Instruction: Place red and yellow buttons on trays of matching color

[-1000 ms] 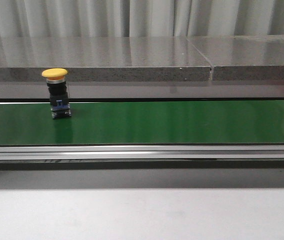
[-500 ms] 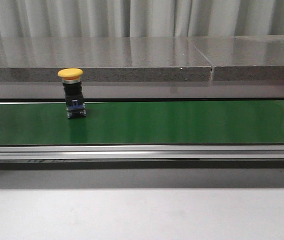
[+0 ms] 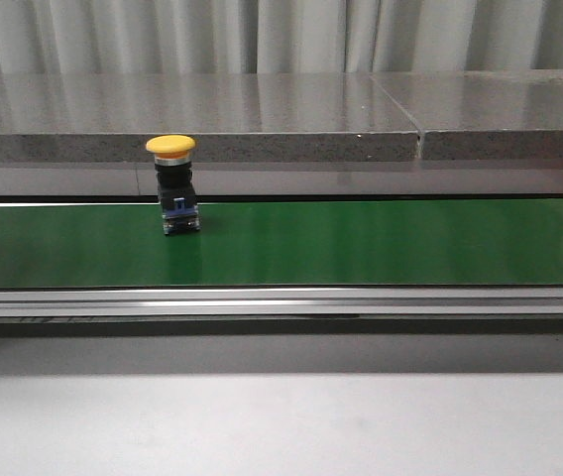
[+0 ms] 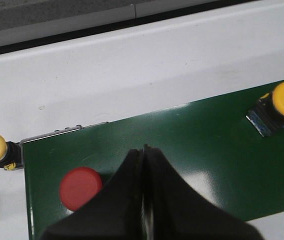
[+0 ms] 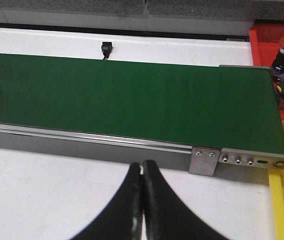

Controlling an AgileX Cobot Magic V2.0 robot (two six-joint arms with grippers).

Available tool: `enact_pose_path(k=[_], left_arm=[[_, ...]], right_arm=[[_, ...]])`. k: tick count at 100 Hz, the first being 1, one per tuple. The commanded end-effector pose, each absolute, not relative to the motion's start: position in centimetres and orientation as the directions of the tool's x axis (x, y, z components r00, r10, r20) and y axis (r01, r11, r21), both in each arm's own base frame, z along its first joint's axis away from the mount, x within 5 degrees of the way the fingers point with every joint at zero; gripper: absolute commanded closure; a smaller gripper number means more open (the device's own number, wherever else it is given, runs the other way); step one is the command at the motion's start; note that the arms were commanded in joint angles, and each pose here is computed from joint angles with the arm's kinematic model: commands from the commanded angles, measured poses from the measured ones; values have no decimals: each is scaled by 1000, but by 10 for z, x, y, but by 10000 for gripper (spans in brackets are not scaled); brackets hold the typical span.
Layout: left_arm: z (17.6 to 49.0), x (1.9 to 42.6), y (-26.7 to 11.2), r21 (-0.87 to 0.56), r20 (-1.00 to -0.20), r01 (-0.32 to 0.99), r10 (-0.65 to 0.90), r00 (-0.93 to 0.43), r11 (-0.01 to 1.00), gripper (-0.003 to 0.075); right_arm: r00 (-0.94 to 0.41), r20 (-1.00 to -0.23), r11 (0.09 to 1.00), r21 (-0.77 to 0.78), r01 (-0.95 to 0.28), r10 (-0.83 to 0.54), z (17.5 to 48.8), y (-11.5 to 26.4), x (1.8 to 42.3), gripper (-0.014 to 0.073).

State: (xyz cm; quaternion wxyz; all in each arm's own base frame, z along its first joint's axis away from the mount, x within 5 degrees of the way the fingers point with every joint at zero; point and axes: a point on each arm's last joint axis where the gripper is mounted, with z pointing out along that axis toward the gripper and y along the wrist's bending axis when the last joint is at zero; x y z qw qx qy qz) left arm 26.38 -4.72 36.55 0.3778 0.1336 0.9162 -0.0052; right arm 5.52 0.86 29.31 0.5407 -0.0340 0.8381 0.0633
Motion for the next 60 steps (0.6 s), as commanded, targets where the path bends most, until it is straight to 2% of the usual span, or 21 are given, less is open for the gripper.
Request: enact_pose_path(k=[1, 38, 60], left_arm=[[388, 243, -50, 88, -796, 258, 224, -562, 962, 741], [383, 145, -32, 53, -891, 252, 160, -425, 966, 741], [364, 95, -23, 41, -911, 254, 140, -388, 966, 741]], right_arm=[[-326, -945, 989, 59, -133, 13, 307, 9, 57, 659], [-324, -946, 989, 59, -133, 13, 307, 9, 57, 659], [-322, -947, 989, 61, -134, 15, 307, 9, 57, 659]])
